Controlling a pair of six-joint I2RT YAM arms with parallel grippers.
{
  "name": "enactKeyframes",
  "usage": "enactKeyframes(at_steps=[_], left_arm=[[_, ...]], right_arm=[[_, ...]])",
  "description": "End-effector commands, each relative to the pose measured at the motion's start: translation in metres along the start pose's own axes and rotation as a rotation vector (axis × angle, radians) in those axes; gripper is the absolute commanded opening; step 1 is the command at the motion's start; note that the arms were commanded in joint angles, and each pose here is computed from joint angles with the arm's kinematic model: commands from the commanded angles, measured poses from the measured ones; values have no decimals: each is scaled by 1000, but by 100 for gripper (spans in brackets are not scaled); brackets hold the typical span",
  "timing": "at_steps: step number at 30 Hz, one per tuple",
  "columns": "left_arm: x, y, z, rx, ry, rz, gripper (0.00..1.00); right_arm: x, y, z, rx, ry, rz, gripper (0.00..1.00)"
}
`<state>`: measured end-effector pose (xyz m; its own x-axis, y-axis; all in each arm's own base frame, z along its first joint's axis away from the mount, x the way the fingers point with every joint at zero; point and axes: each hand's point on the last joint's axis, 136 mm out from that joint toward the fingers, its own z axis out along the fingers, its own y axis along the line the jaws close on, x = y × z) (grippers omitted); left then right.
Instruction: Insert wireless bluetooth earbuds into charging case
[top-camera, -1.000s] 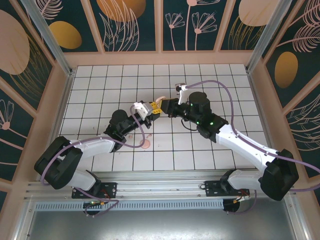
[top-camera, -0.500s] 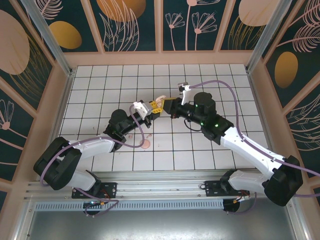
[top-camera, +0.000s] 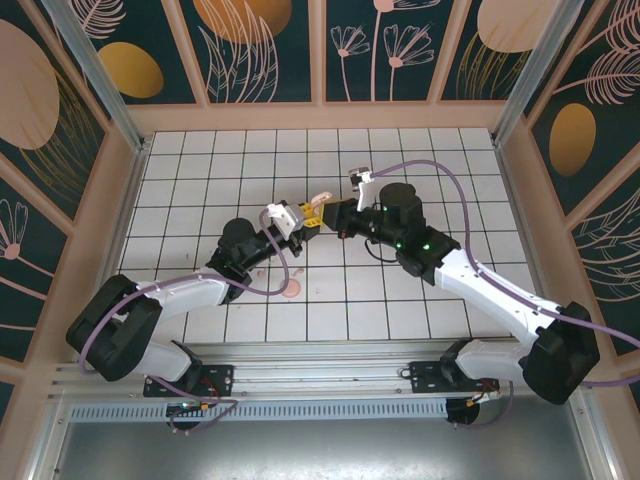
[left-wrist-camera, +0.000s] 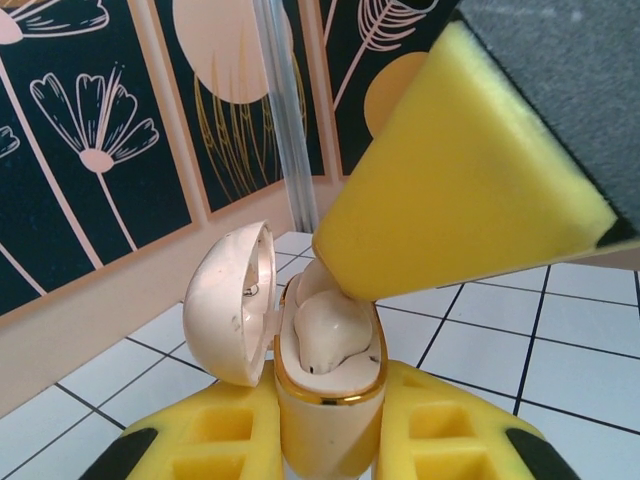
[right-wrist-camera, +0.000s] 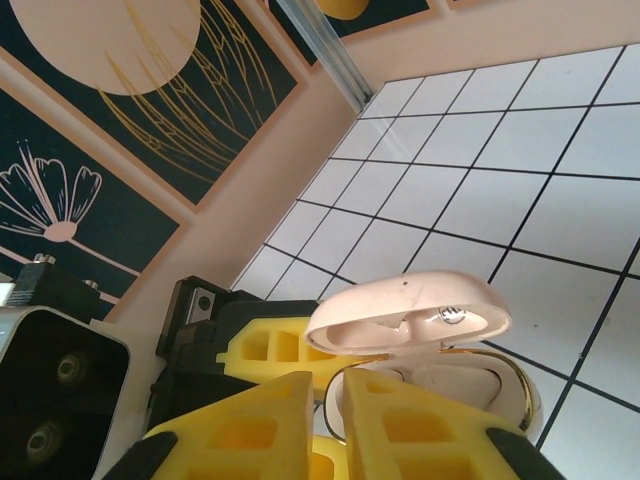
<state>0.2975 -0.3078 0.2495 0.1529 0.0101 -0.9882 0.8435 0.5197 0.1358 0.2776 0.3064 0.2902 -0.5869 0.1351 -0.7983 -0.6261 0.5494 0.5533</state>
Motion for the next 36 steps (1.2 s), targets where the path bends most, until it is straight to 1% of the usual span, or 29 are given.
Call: enactKeyframes(at_steps=[1, 6, 9, 10, 13, 15, 16, 17, 18, 19, 21, 23, 24, 28, 32, 36], left_arm=[[-31, -13, 2, 79, -72, 57, 11], [-25, -19, 2, 115, -31, 68, 11], [-17, -24, 2, 152, 20, 87, 11], [-15, -25, 2, 163, 31, 95, 11], [-10, -31, 0, 192, 58, 116, 11], [-6, -34, -2, 211, 72, 128, 11], [-4, -36, -2, 222, 82, 133, 11], [-2, -37, -3, 230, 89, 135, 12], [-1, -39, -4, 241, 94, 144, 12], [0, -41, -6, 255, 95, 155, 12], [3, -45, -9, 274, 98, 172, 12], [4, -46, -10, 277, 107, 184, 12], [5, -46, -11, 275, 111, 188, 12], [3, -46, -12, 274, 107, 195, 12], [2, -46, -12, 276, 103, 197, 12], [1, -47, -11, 279, 99, 195, 12]], right_arm=[[-17, 4, -14, 2, -49, -63, 22], [-31, 8, -44, -46, -104, -172, 37], [-39, 3, -62, -21, -107, -306, 47], [-38, 2, -66, -15, -91, -357, 51], [-25, 1, -69, -7, -3, -542, 55], [-16, -3, -70, 0, 55, -624, 61], [-8, -3, -70, -17, 90, -680, 64], [-1, -2, -71, -42, 123, -740, 64], [5, -3, -71, -59, 145, -788, 68], [10, -3, -71, -78, 164, -847, 75], [19, -4, -72, -111, 197, -957, 79], [23, -2, -74, -135, 219, -1044, 81], [22, -4, -73, -126, 226, -1071, 82], [27, -14, -67, -96, 294, -1174, 82], [28, -20, -56, -64, 338, -1235, 82], [30, -16, -45, -105, 341, -1256, 83]])
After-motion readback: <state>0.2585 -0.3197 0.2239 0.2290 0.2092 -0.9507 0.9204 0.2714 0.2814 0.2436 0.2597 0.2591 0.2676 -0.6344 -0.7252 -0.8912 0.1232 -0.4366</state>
